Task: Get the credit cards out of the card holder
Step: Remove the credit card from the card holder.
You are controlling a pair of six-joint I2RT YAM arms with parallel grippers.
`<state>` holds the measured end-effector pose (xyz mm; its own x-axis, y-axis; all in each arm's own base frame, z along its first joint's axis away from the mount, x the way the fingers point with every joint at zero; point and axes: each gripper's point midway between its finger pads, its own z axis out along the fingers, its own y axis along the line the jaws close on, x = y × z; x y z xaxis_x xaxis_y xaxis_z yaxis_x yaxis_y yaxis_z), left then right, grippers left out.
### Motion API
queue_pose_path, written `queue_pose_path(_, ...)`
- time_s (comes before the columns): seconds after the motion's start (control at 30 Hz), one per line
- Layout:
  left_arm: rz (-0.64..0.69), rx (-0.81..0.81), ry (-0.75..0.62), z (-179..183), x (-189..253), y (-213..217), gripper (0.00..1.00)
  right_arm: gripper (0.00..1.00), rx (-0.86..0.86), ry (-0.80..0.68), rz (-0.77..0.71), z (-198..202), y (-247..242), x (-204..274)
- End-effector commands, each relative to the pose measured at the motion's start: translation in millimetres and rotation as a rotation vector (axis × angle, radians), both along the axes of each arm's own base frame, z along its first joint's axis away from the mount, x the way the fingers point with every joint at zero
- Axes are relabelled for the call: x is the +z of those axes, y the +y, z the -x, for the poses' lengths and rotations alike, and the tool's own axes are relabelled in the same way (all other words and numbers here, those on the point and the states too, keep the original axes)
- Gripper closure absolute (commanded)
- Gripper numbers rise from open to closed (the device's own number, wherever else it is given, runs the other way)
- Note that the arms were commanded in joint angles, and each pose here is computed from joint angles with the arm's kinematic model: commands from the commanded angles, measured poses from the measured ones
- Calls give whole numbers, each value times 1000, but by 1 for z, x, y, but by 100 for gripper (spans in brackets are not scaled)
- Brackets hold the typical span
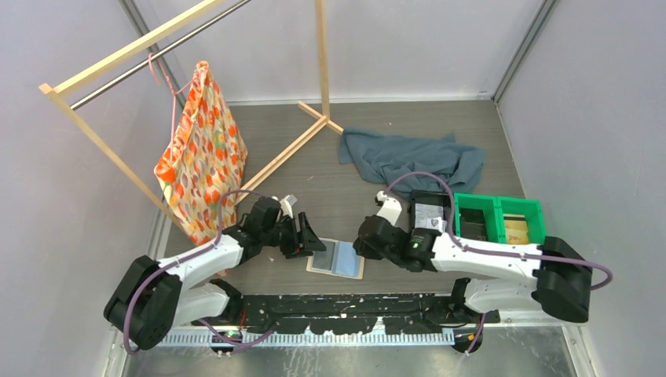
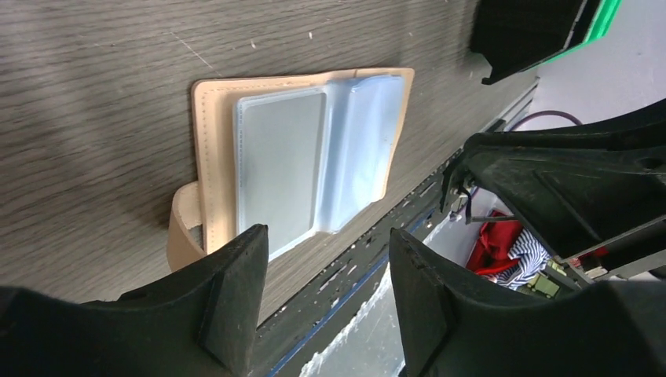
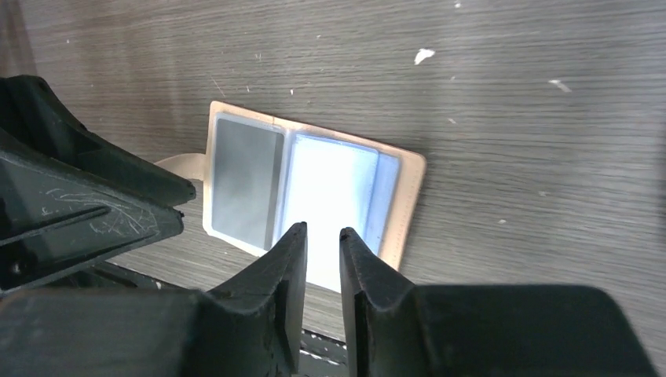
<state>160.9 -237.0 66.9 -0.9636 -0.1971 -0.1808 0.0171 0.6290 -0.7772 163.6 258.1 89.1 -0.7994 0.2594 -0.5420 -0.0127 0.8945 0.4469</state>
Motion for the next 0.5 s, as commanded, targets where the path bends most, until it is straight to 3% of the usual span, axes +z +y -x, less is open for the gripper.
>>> queue_pose_path(0.0, -18, 0, -69, -15, 4, -1, 42, 75, 7, 8, -103, -2, 30, -8)
queue_pose_path(0.17, -36, -4, -60, -15, -7, 0, 45, 85, 3, 56, -91, 2, 35, -31)
queue_pose_path(0.47, -36, -4, -69, -19, -8, -2, 49, 87, -66, 64, 9, 4, 6, -56)
